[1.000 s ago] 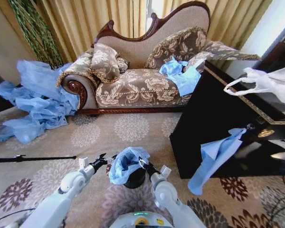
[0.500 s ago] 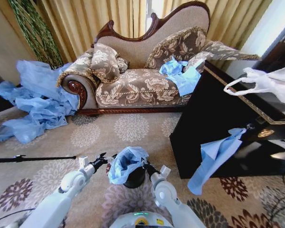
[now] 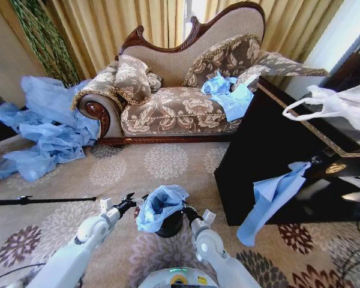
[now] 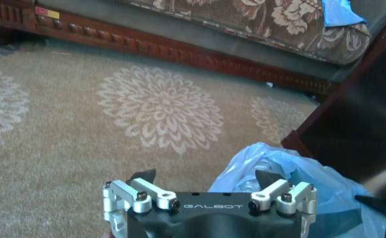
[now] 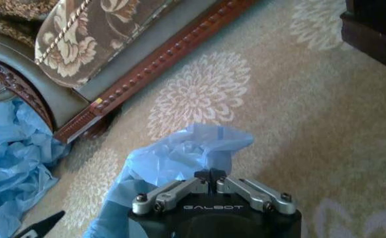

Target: Place a garbage bag over the trash bin.

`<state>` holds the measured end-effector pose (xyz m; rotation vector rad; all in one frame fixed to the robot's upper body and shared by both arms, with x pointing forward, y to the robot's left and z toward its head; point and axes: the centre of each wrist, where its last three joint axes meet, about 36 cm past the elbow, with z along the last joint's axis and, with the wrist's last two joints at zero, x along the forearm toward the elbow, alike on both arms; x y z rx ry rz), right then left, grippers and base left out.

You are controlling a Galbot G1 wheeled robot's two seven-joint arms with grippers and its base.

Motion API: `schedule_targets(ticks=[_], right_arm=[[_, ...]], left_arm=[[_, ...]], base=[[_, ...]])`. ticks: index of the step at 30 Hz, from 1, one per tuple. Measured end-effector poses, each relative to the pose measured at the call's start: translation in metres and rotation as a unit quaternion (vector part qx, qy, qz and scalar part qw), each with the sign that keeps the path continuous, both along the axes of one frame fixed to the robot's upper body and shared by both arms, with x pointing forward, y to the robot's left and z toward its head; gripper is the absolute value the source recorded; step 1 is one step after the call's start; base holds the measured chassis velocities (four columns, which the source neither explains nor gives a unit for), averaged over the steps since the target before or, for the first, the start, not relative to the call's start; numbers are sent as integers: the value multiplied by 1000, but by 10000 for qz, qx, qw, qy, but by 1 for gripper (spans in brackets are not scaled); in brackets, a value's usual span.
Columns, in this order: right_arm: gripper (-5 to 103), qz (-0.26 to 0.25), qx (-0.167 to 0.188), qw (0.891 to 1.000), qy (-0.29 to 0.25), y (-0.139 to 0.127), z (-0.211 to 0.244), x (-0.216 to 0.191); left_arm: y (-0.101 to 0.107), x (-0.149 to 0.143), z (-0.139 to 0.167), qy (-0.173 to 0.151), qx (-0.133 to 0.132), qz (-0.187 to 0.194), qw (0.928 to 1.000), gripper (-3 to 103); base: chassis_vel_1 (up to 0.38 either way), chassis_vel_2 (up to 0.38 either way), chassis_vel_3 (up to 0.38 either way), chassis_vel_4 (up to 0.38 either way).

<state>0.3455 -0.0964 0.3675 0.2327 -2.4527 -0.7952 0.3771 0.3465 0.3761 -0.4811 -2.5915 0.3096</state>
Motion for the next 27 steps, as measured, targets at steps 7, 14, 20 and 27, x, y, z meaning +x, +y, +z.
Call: schedule_targets(ticks=[7,14,20,27], right_arm=[[0,1,-48,10000,-39,-6,5,-4],[0,-7,-197,9998,7,-17,4,-9],[0,41,-291,9994,173,-24,3,-23],[0,-2,-344,9992,189,-27,-6,-18]], left_arm=[[-3,-1,-1,-5,-23,-12,10000,100],[-4,-3,-1,-12,-32,-23,10000,100],[-6,-10,3,-25,-38,-65,10000,100],[-28,-43,9,128,-194,-278,9993,100]], base=[[0,0,0,0],[0,0,0,0],[0,0,0,0],[0,0,0,0]])
